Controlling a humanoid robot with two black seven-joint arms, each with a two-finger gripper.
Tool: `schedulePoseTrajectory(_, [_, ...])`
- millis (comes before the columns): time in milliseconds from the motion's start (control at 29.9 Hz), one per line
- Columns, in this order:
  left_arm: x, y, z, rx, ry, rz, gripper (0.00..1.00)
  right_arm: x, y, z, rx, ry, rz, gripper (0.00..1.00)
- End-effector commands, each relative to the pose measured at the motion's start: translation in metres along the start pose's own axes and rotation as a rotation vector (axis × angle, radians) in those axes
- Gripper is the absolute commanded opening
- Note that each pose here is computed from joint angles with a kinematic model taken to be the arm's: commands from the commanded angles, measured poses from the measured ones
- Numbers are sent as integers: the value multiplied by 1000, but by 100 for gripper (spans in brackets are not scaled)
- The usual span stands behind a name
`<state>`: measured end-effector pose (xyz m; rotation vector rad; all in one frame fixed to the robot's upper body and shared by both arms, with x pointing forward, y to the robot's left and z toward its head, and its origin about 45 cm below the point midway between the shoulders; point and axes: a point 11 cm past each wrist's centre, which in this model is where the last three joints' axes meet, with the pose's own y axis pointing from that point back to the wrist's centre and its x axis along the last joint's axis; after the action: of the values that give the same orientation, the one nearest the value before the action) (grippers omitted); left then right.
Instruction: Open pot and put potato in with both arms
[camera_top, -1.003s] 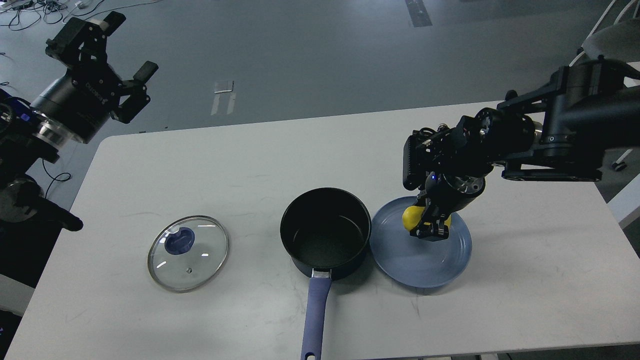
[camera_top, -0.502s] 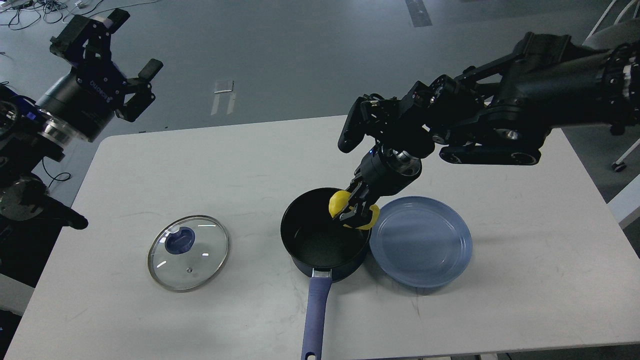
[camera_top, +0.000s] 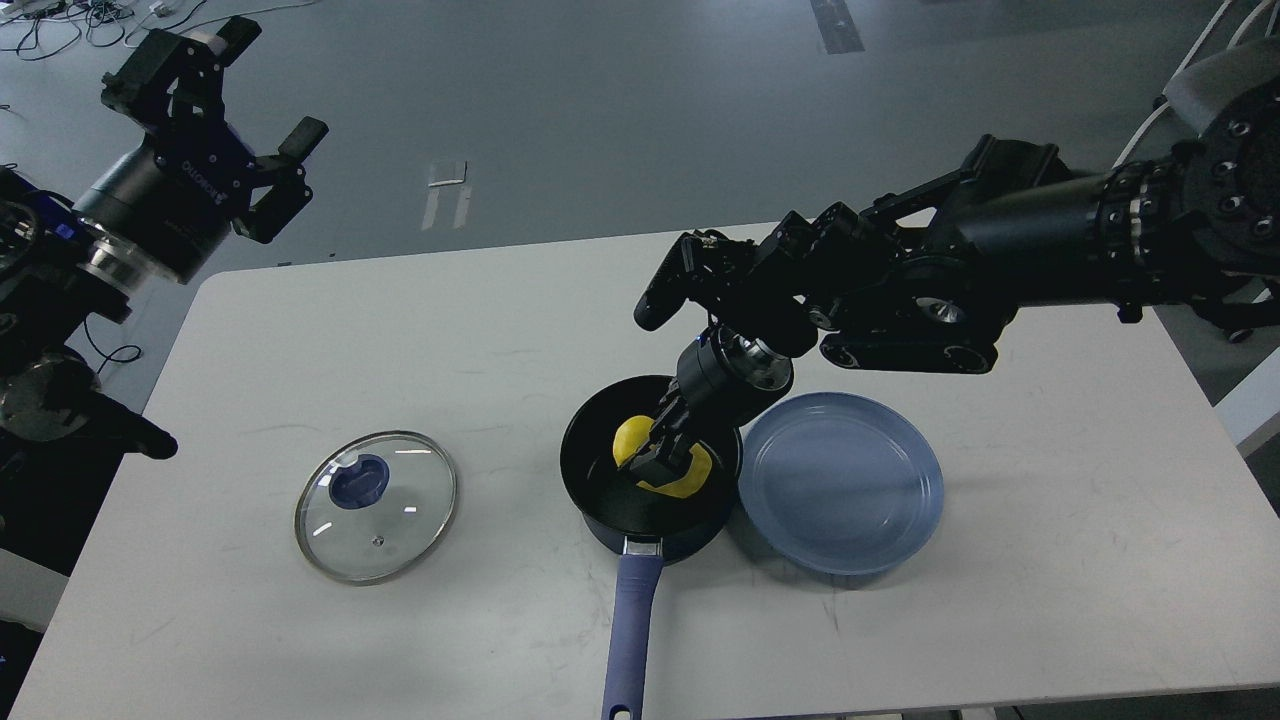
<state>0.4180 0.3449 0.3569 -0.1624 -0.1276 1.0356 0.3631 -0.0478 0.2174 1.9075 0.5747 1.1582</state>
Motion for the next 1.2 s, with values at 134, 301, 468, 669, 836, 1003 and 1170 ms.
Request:
schedulePoseTrajectory(134, [-1,0,0,0,2,-2,98,1,0,3,-8,-3,10,56])
schedulePoseTrajectory(301, [0,0,0,0,0,0,98,1,0,4,-9,-5,9,82])
schedulePoseTrajectory(468, [0,0,0,-1,0,-1,98,2,1,4,-11,-2,14,95])
schedulePoseTrajectory(669, [-1,0,0,-2,2,-3,98,35,31,25,-29,-130,197,95])
schedulePoseTrajectory(836, [-5,0,-1,-4,22,-36,98,56,78,56,20,-403,476,95])
schedulePoseTrajectory(1003, [-9,-2,-6,-4,44,-41,98,37,126,101,116,-780,785,95])
schedulePoseTrajectory(1170, [-14,-3,-13,-2,69,-45,98,-14,138,129,247,-1110,963,95])
